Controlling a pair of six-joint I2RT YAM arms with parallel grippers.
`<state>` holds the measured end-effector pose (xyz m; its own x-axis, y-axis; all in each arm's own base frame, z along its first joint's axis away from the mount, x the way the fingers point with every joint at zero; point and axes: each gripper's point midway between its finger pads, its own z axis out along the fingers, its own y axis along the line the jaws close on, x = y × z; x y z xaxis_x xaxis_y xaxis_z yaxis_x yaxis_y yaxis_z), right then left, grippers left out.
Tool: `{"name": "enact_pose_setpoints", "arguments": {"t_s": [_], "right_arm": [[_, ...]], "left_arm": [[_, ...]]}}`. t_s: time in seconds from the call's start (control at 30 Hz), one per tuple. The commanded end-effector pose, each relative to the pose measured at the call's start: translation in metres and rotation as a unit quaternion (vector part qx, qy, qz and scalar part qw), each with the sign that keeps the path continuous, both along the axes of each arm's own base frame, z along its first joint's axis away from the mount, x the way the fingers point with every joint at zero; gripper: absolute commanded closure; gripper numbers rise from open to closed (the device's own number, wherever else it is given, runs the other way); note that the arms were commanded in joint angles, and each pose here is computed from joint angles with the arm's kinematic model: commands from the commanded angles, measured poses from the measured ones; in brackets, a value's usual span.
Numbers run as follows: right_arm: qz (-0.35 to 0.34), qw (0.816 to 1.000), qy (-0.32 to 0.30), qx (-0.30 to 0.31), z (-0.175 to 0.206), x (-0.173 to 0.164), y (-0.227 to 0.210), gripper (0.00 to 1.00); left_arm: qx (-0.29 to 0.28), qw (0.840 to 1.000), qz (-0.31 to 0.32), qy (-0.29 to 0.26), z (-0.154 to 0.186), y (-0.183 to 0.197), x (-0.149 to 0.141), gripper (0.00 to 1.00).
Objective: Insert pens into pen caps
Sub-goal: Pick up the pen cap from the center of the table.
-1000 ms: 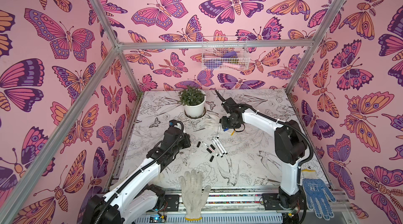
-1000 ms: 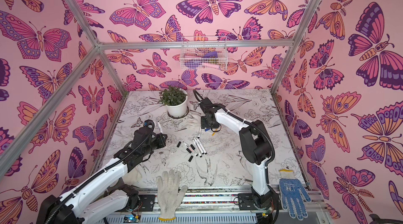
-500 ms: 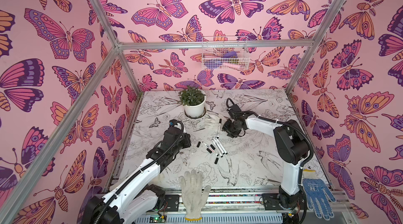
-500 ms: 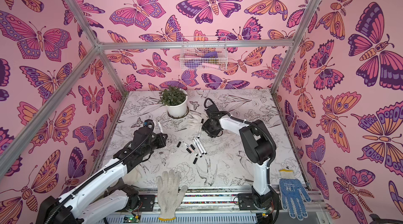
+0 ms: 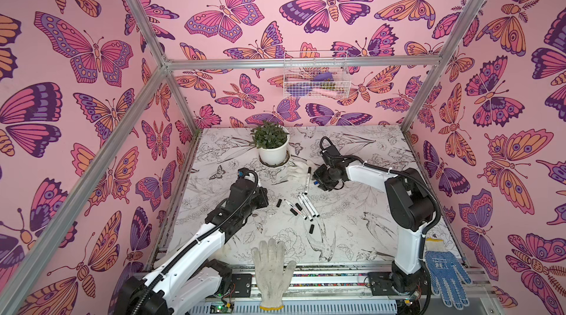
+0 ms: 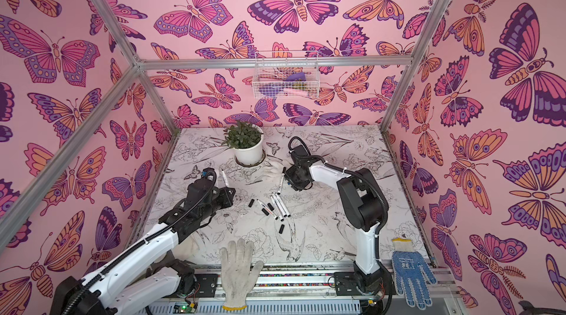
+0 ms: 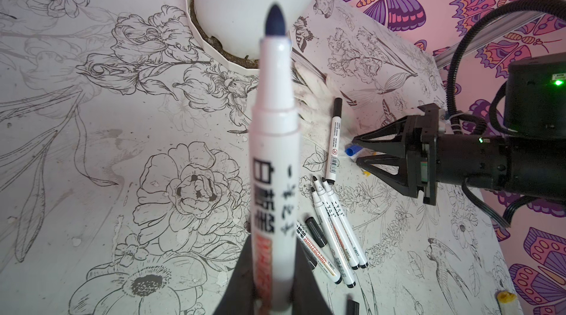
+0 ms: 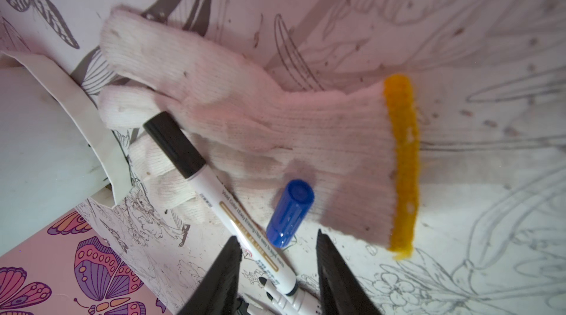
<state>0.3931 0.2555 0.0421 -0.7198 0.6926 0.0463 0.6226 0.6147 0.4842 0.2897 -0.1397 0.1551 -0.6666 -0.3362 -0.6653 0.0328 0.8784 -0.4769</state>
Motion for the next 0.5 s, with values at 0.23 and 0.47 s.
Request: {"name": "enact_pose_setpoints", "arguments": {"t_s": [0.23,0.47], "right_arm": [[-0.022,0.999,0.002,-0.033,-0.009,0.017,-0.013,0.63],[-0.011,0.998,0.014,-0.061,-0.019,0.012,-0.020,0.66]], "left_arm": [[0.009,1.000,-0.001,-0.018,0.008,0.001,0.003,1.00],[0.012,1.000,0.001,-0.020,0.007,0.002,0.003,1.00]]}}
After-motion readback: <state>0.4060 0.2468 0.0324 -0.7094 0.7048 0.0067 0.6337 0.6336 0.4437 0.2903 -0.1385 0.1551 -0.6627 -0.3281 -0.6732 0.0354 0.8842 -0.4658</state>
